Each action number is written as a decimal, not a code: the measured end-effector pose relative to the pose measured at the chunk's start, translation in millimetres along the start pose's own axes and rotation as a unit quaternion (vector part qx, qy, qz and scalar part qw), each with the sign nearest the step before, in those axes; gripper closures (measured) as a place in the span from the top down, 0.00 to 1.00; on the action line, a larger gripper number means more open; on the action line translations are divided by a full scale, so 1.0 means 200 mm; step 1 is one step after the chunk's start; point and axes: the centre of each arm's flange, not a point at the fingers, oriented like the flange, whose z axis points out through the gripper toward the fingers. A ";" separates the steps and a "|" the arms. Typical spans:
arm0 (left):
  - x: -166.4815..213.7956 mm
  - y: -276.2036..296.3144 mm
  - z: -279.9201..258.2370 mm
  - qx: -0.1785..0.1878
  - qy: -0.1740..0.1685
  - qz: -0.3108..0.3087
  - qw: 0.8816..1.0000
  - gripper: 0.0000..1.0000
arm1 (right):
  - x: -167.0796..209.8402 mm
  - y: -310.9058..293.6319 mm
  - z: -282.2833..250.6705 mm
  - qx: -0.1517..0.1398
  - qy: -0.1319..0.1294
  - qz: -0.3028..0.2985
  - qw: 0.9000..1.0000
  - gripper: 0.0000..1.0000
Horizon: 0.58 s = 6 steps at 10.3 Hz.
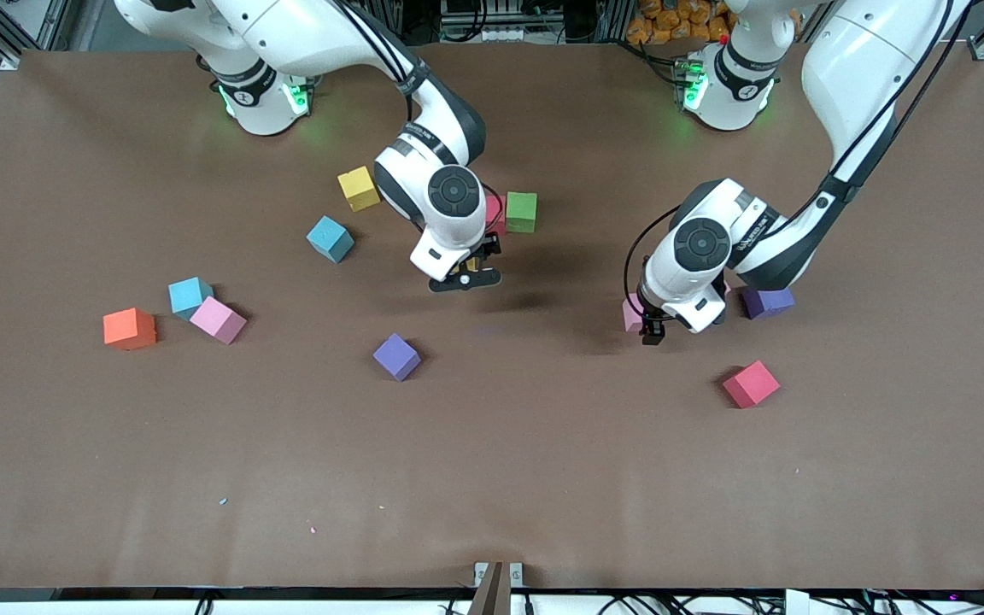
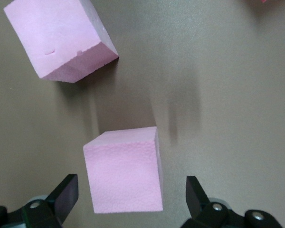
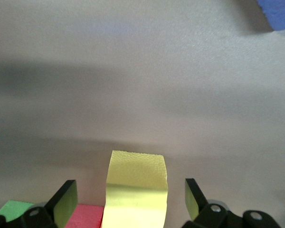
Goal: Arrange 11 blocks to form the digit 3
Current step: 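Place the yellow cube below the orange cube while the left gripper aligns pink, then grasp the purple cube with the right gripper while the left gripper grasps pink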
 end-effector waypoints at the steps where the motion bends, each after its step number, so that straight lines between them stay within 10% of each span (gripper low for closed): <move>1: 0.00 0.00 0.02 0.003 -0.001 0.000 1.000 1.00 | 0.03 0.01 -0.06 0.001 0.001 0.004 1.000 1.00; 6: -0.01 -0.02 0.06 0.010 0.003 0.005 1.000 1.00 | 0.39 0.41 -0.39 0.016 0.039 0.083 0.996 1.00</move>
